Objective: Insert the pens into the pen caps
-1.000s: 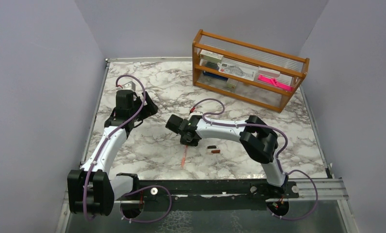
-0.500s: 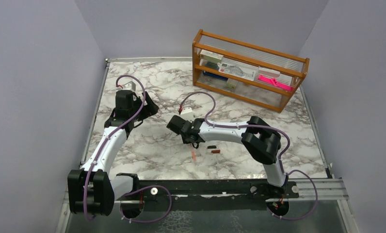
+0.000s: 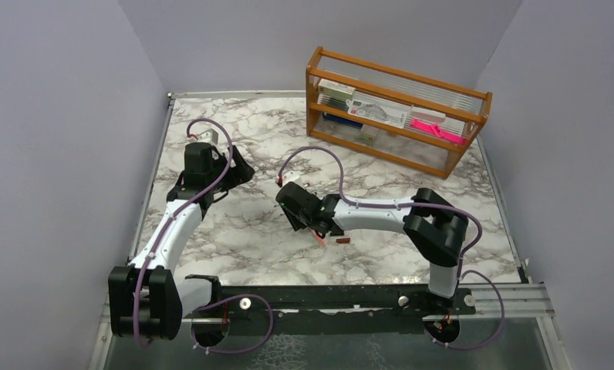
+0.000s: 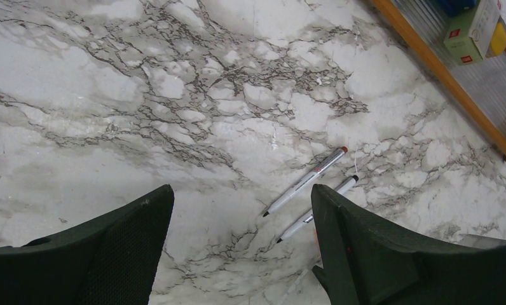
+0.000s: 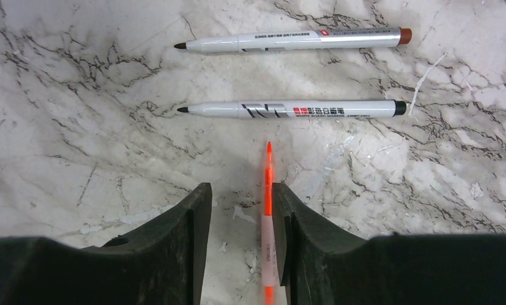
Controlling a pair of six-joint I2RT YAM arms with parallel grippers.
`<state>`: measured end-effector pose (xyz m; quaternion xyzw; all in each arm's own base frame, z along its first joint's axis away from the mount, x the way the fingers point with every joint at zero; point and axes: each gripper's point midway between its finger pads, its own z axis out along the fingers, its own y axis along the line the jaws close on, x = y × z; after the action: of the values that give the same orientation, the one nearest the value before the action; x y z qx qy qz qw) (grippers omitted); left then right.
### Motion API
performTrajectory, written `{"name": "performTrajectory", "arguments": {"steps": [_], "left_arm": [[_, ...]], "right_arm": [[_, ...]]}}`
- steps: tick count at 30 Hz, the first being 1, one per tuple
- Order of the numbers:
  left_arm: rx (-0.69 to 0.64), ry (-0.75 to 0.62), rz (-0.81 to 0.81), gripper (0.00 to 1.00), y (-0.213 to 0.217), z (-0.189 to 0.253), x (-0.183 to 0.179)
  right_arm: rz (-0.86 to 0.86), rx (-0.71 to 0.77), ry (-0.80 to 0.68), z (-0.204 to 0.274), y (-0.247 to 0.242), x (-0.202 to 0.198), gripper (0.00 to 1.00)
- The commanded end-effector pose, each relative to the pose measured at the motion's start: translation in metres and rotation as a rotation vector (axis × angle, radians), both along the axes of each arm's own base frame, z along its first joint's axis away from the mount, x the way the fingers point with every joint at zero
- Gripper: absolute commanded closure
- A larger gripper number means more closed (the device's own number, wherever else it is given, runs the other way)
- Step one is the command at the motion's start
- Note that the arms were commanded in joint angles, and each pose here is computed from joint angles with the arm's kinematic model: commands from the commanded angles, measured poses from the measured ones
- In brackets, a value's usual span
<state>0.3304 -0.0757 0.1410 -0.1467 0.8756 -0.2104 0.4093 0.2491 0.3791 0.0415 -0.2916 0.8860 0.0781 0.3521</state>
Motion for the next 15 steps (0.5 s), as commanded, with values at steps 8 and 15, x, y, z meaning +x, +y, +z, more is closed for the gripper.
{"name": "performTrajectory", "arguments": {"steps": [8,15], "left_arm": [[-0.034,-0.027,-0.045,0.19,-0.008,0.003,0.002],[-0.044,-0.028,-0.052,0.19,-0.01,0.002,0.0]], "right_arm": [[-0.036,0.034,0.022,-0.001,-0.024,-0.018,0.57],[-0.076,0.025,0.003,-0.001,-0.044,-0.018,0.57]]}}
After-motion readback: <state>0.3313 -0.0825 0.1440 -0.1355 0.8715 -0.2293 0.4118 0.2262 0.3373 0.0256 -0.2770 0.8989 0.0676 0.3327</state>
